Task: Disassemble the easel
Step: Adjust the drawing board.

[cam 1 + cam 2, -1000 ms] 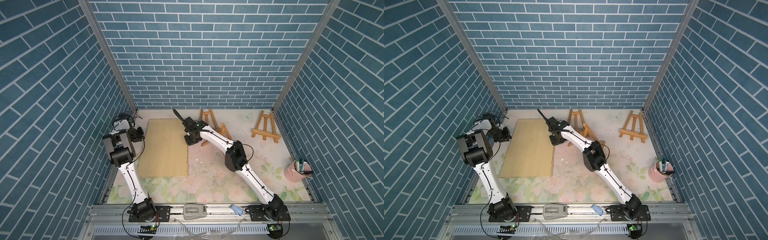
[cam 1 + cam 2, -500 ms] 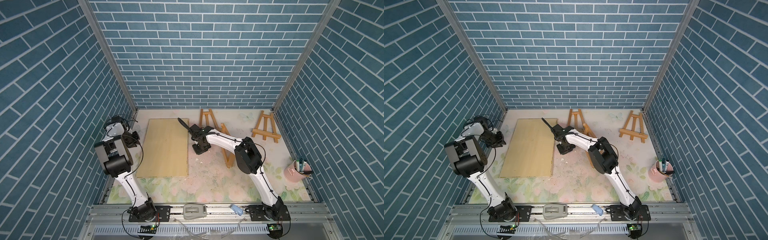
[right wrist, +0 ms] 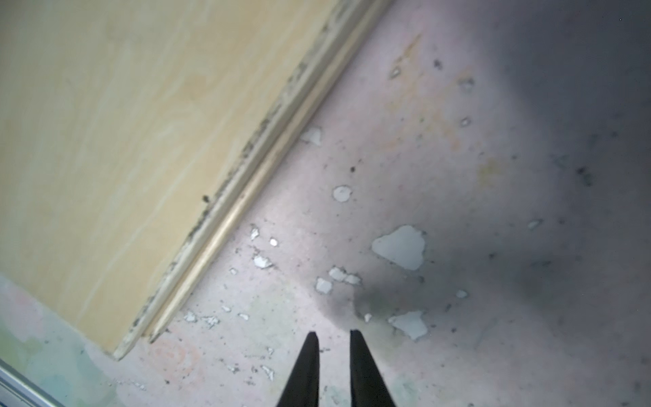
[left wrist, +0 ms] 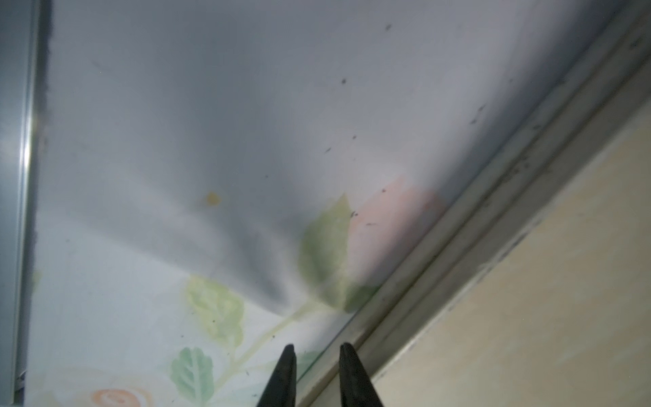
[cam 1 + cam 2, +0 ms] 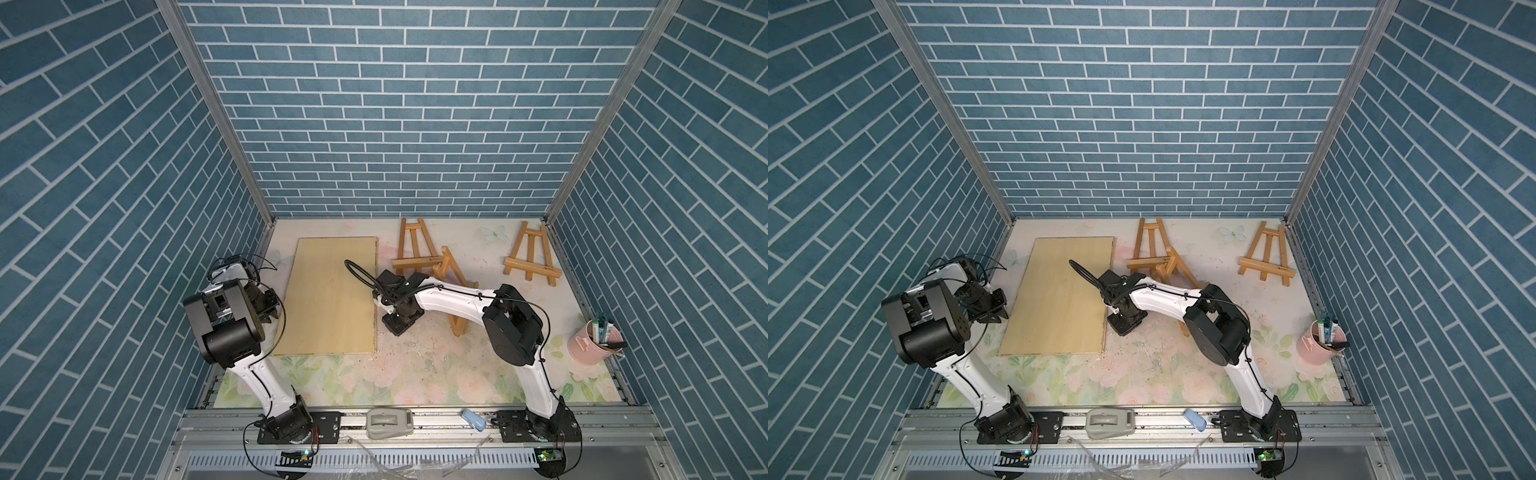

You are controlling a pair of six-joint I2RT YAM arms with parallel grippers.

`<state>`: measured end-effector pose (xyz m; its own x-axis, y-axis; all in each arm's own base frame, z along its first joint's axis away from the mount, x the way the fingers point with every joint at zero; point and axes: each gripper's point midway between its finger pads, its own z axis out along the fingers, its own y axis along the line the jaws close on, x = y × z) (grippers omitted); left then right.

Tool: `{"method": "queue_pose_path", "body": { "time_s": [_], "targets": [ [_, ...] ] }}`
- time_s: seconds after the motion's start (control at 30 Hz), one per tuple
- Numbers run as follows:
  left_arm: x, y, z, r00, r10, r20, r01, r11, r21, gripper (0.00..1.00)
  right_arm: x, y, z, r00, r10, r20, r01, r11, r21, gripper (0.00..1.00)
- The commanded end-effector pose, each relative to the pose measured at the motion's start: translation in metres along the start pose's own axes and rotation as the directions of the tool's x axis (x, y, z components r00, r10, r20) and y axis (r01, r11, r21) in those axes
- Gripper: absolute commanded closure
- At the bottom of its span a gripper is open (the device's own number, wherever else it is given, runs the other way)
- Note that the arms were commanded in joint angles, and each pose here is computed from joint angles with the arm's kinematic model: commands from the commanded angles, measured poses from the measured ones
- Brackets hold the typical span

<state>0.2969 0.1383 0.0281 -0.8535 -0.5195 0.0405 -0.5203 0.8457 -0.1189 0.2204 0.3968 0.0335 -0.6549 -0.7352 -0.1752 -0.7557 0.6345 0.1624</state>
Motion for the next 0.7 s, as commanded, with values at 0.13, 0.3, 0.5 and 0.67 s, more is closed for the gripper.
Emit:
{"method": "queue_pose_path", "body": {
  "time_s": [0.13, 0.3, 0.5, 0.67],
  "targets": [
    [0.009, 0.001, 0.0, 1.0, 0.018, -0.008, -0.018, 1.0, 0.003, 0.76, -0.005, 0.019, 0.012, 0.996, -0.09, 0.005, 0.09, 0.995, -0.034, 0.82],
    [0.015, 0.0, 0.006, 0.999, 0.02, -0.025, -0.02, 1.0, 0.013, 0.76, -0.008, 0.023, 0.024, 0.995, -0.1, -0.019, 0.1, 0.994, -0.035, 0.82],
    [0.02, -0.001, 0.012, 0.999, 0.022, -0.037, -0.021, 0.999, 0.027, 0.76, -0.009, 0.03, 0.028, 0.991, -0.127, -0.029, 0.126, 0.991, -0.046, 0.82],
    [0.021, -0.003, 0.013, 0.999, 0.024, -0.04, -0.022, 0.999, 0.039, 0.76, -0.011, 0.036, 0.03, 0.989, -0.142, -0.035, 0.14, 0.989, -0.056, 0.82]
  ]
}}
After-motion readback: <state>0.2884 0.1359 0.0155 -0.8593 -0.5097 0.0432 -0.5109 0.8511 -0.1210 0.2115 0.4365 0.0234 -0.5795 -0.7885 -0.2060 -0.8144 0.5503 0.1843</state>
